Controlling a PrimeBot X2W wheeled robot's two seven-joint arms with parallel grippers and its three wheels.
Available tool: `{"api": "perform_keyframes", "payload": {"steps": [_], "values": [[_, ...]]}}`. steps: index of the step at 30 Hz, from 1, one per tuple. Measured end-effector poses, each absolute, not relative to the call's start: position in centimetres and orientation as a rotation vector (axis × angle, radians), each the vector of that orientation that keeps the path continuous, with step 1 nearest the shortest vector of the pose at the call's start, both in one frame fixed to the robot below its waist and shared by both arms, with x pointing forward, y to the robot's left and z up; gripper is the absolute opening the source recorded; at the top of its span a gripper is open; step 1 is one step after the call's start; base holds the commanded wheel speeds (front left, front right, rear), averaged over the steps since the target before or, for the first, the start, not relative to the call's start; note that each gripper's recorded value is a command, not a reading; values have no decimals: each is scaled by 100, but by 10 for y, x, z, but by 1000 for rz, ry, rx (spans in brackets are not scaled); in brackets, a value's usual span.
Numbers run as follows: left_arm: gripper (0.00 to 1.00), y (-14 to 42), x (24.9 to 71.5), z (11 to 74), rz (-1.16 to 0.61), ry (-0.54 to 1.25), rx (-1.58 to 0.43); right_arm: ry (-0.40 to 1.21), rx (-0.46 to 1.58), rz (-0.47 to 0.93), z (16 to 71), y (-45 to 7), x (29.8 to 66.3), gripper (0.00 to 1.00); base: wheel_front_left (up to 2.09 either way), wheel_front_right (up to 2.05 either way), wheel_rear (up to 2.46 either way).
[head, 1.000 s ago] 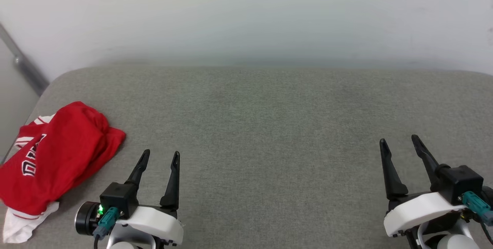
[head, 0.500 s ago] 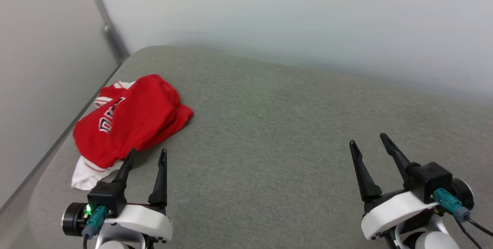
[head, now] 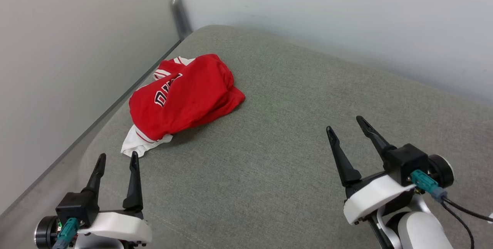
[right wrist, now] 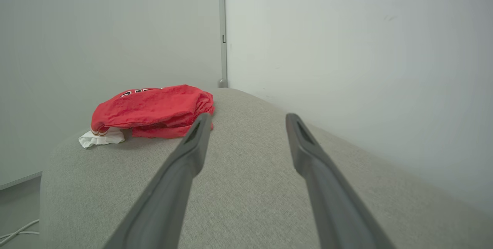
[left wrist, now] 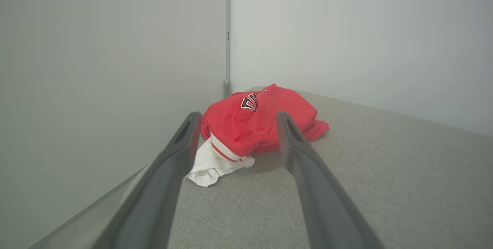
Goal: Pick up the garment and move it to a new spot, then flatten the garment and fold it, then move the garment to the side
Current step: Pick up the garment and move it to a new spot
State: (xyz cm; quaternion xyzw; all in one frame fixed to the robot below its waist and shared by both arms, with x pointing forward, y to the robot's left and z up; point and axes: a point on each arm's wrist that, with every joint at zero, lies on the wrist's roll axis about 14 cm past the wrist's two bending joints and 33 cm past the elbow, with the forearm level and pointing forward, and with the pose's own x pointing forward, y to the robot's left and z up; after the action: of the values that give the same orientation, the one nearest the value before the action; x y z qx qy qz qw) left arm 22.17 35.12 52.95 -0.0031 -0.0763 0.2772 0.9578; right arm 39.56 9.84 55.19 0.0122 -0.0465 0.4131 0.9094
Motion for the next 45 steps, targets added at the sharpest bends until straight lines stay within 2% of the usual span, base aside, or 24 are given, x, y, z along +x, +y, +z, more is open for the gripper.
{"api": "perform_keyframes", "payload": {"steps": [9, 13, 21, 27, 30, 31, 35, 39, 45], "values": [[100, 356, 219, 529, 587, -136, 20, -85, 30, 877, 546, 111, 405, 100, 0, 0, 0], [100, 354, 233, 531, 559, -134, 27, -79, 37, 851, 543, 105, 413, 100, 0, 0, 0], [100, 373, 298, 559, 457, -155, 92, -51, 14, 773, 532, 77, 432, 100, 0, 0, 0], [100, 381, 373, 579, 345, -88, 156, -8, 14, 684, 512, 44, 453, 100, 0, 0, 0], [100, 389, 404, 567, 311, 31, 167, 12, 19, 647, 502, 31, 463, 100, 0, 0, 0], [100, 397, 420, 551, 305, 144, 165, 27, 20, 622, 493, 22, 471, 100, 0, 0, 0], [100, 413, 441, 509, 308, 377, 156, 58, 27, 578, 474, 7, 484, 100, 0, 0, 0], [100, 434, 431, 450, 359, 650, 116, 88, 35, 544, 455, -5, 493, 100, 0, 0, 0], [100, 434, 416, 386, 394, 921, 18, 127, 40, 510, 431, -18, 502, 100, 0, 0, 0]]}}
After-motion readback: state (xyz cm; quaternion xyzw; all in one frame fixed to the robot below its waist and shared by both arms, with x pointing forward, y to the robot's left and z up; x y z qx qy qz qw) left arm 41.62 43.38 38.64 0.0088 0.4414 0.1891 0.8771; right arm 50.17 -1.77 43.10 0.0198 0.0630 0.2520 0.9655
